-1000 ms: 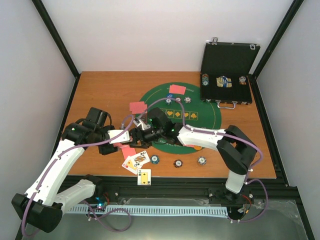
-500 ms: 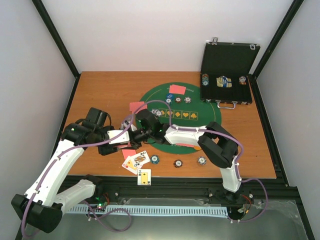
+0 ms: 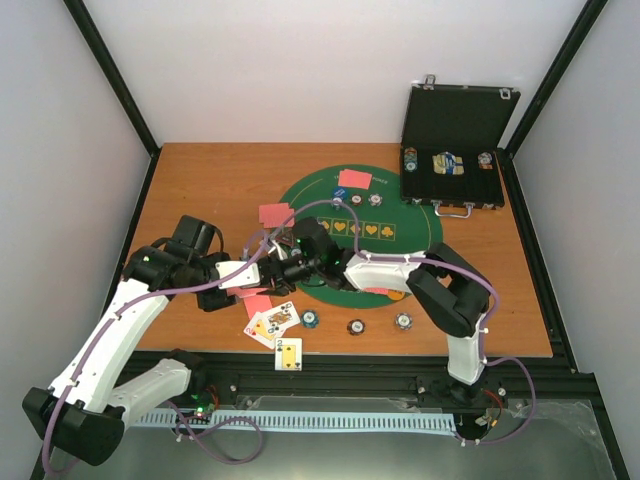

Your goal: Distribute texas hold em gaming equipment

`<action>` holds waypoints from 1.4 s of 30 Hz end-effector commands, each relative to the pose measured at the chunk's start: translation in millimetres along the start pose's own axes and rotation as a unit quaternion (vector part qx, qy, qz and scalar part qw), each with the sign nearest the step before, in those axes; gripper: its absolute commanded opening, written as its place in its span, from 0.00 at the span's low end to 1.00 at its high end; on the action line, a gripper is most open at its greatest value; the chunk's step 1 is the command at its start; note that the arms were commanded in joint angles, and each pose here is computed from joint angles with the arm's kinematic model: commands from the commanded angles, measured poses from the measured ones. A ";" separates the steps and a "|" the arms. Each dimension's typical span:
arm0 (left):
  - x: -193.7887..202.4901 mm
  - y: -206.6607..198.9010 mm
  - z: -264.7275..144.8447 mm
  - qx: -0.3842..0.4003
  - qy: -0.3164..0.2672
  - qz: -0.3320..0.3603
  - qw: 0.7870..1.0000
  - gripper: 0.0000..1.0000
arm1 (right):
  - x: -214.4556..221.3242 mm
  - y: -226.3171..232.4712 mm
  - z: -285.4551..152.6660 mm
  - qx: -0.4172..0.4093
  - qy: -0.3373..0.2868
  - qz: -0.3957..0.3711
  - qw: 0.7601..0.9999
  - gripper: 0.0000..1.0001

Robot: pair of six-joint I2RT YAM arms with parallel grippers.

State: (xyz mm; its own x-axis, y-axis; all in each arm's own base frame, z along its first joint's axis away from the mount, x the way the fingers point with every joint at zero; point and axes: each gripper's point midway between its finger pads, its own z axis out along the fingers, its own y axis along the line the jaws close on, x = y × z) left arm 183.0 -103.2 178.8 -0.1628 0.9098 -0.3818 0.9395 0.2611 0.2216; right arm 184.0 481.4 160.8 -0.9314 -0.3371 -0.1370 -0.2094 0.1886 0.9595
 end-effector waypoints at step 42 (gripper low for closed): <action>4.2 5.4 -5.9 -0.021 0.011 0.005 1.000 0.28 | -60.8 -46.2 -186.1 0.346 -0.084 -0.080 0.931 0.03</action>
State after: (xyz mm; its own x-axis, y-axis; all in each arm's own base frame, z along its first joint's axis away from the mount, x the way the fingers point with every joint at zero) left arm 183.8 -94.1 175.2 -0.1727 0.9234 -0.3427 0.9306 0.2670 0.2503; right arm 270.7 373.5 197.7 -0.9418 -0.2103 -0.2621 -0.3323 0.4654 0.8204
